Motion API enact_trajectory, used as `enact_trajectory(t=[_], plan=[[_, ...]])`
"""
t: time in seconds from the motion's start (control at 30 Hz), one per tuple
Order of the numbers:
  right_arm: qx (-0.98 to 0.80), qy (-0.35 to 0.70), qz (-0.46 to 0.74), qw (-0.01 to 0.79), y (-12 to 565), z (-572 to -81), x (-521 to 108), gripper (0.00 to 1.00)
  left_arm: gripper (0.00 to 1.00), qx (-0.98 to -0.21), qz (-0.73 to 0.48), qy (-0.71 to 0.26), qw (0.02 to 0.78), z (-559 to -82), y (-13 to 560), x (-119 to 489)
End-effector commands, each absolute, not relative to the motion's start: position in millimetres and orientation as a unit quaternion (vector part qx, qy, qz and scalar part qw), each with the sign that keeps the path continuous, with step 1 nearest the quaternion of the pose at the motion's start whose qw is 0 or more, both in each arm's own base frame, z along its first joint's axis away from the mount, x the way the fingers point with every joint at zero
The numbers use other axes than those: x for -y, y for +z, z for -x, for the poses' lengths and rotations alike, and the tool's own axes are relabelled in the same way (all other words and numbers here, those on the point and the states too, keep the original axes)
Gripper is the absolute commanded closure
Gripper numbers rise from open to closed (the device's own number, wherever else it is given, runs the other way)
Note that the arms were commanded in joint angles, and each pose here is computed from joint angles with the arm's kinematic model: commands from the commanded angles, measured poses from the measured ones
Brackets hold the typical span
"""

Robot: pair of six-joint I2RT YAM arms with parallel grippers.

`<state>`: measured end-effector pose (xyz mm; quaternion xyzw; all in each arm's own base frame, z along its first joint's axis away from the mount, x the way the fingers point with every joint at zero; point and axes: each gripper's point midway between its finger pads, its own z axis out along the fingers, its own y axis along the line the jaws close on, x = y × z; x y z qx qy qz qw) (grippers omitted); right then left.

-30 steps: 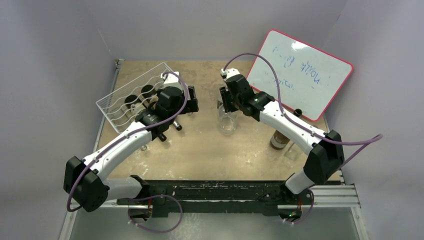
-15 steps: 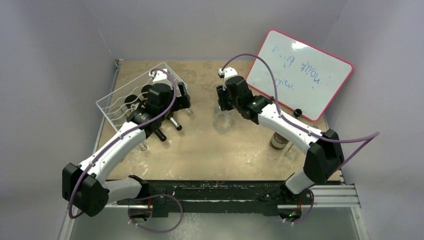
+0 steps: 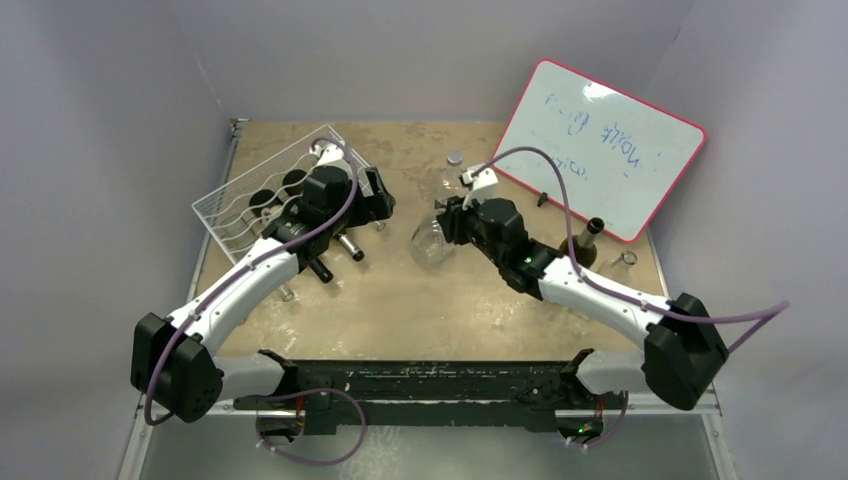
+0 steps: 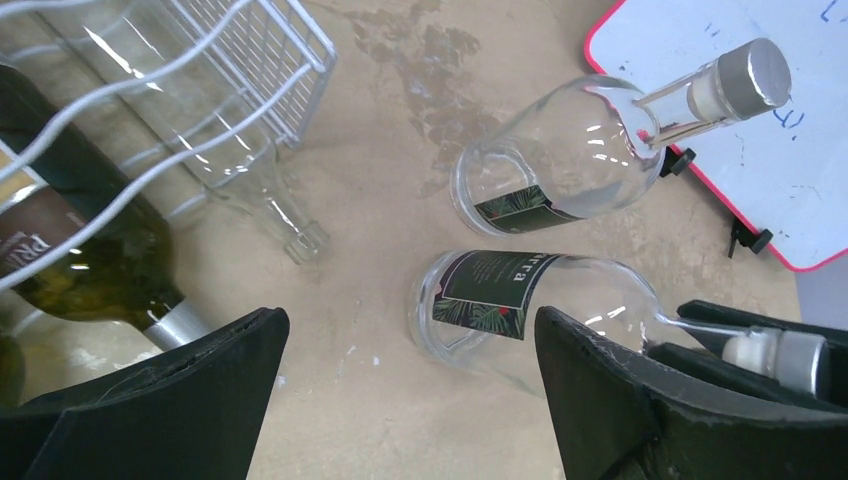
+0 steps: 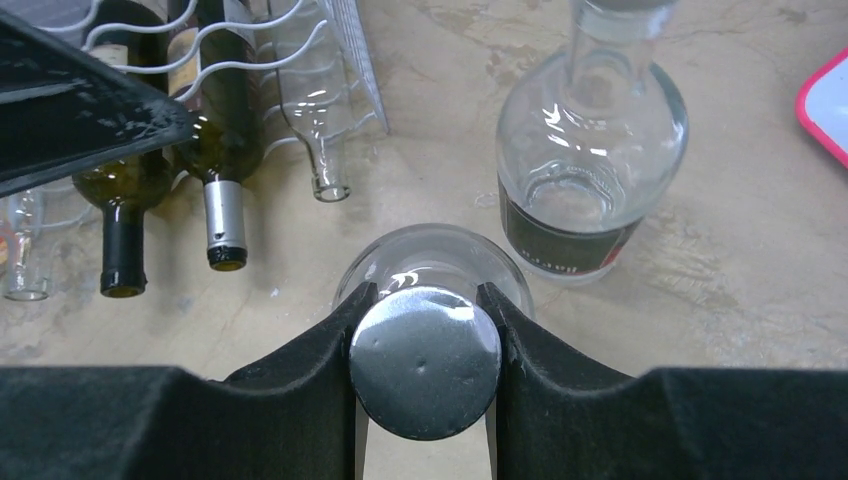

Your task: Put the wine bottle on the wine rack

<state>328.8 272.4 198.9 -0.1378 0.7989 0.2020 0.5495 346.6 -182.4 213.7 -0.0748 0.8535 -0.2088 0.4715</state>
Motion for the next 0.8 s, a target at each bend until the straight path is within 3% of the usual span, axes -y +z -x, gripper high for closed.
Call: enact_trajectory(t=[0.0,0.53,0.77], plan=[[-0.783,0.25,0.115,0.558,196,-309,-268,1.0,0.06,-0.847,0.081,-0.259,0.457,-352,215,201],[-0.882,0.227,0.134,0.391,103,-246,-243,1.0,0.1,-0.878,0.081,-0.255,0.397,-358,167,216],[-0.891,0.218,0.146,0.371,106,-239,-240,1.0,0.1,-0.881,0.072,-0.25,0.396,-360,164,216]])
